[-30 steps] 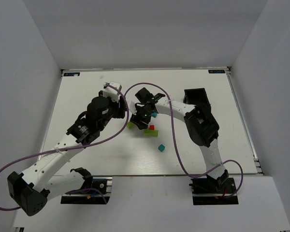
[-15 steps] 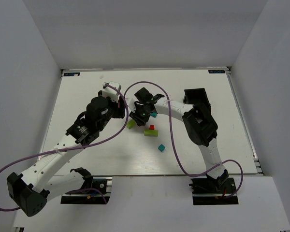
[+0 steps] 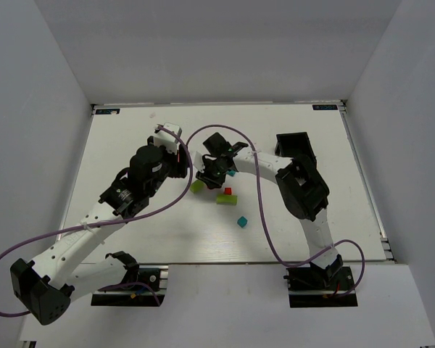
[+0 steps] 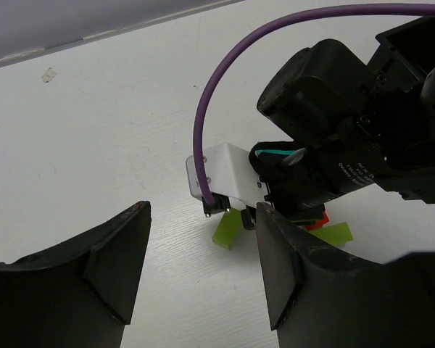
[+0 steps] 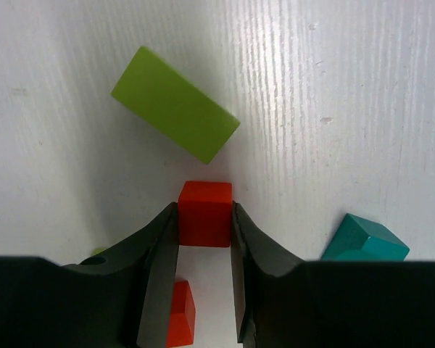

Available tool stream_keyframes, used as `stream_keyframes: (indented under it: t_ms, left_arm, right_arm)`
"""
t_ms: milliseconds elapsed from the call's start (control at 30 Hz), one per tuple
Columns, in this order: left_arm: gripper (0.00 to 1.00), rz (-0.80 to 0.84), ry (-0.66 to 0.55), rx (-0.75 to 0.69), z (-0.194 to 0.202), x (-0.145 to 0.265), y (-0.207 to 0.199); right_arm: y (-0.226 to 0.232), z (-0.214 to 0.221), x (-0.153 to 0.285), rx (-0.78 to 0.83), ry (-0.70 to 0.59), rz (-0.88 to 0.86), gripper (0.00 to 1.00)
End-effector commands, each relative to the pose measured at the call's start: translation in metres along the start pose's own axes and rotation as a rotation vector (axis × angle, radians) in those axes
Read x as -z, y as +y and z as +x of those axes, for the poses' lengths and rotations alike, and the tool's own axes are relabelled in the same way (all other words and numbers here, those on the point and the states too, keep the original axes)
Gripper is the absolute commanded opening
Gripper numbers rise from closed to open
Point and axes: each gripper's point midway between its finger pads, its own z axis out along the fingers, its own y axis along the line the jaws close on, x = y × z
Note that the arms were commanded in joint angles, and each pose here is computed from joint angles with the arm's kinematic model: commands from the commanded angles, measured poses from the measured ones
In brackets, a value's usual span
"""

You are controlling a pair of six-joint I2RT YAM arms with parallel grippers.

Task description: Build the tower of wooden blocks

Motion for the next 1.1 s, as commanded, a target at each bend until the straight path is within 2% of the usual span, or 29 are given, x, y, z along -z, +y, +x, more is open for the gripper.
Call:
stream_keyframes:
  t_ms: [0, 433, 633, 733, 800, 1000, 1067]
  left_arm:
    - [0.70, 0.003, -0.033, 0.013, -0.007, 0.005, 0.001]
    - [0.70, 0.003, -0.033, 0.013, -0.007, 0.005, 0.001]
    - [0.70, 0.003, -0.033, 0.013, -0.007, 0.005, 0.001]
    - [0.70, 0.013, -0.032, 0.013, -0.007, 0.005, 0.000]
    - [0.70, 0.013, -0.032, 0.013, -0.007, 0.005, 0.000]
    - [0.70, 0.013, -0.032, 0.013, -0.007, 0.005, 0.000]
    - [0.70, 0.013, -0.032, 0.013, -0.007, 0.005, 0.000]
  right_arm:
    - [0.003, -0.005, 0.020, 0.121, -0.016, -0.022, 0.14]
    - [0.008, 0.006, 0.022, 0.274, 0.021, -0.074, 0.14]
    - [0.006, 0.008, 0.019, 0.287, 0.031, -0.072, 0.17]
    - [0.007, 0.010, 0.018, 0.290, 0.039, -0.074, 0.28]
    - [0.004, 0.011, 0.019, 0.289, 0.040, -0.064, 0.42]
    - [0.003, 0.000, 0.031, 0.279, 0.009, -0.038, 0.64]
    - [0.003, -0.006, 0.037, 0.283, -0.006, -0.030, 0.67]
